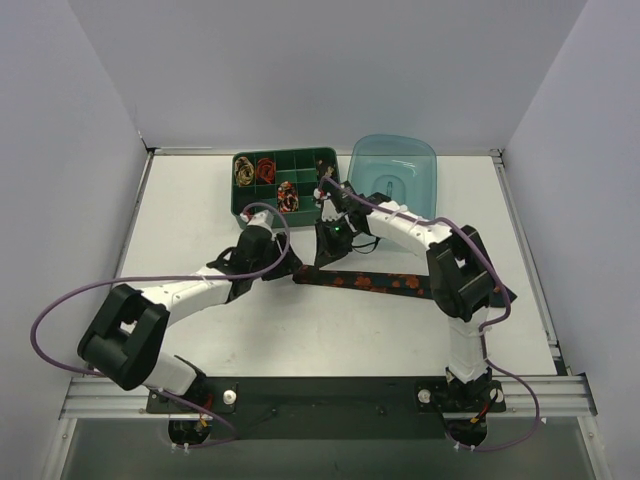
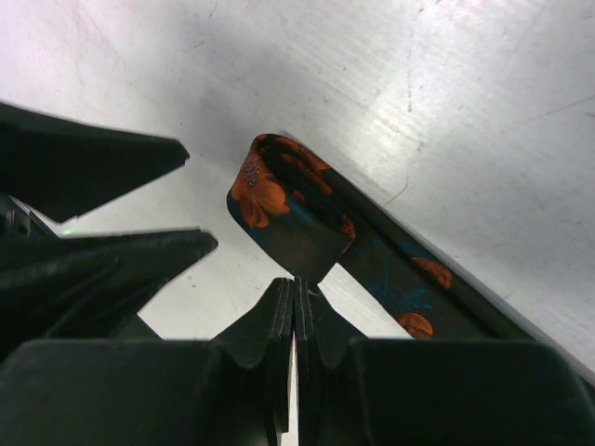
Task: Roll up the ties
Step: Roll the tie at the center of the board.
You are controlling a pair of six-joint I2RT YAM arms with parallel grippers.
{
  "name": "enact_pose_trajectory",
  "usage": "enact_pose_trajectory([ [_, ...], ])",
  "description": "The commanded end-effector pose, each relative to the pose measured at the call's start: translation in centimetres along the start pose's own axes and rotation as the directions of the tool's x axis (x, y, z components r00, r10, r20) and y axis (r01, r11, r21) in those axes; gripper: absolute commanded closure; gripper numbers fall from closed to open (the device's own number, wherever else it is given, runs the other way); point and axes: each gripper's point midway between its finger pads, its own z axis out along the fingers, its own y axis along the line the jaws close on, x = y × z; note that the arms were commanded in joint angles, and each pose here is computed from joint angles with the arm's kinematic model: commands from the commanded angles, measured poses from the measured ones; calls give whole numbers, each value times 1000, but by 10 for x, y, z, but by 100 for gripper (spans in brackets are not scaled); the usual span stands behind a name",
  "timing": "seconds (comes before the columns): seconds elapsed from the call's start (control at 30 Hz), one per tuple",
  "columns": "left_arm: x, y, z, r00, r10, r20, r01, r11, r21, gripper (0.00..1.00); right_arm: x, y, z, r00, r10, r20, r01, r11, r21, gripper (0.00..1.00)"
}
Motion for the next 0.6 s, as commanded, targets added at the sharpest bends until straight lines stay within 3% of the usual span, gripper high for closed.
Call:
enact_pose_trajectory([
  [0.0,-16,-8,-8,995,-100,28,95,987,132,34,6,12,-8,999,-47,-16,47,999,11,100],
  [0.3,1,-6,7,986,-156,-51,163,961,223,29,16,-14,17,997,-33,-67,39,996,82,100],
  [0.57,15,8,19,983,-174,-67,184,964,193,29,24,-29,34,995,-22,-101,33,993,112,100],
])
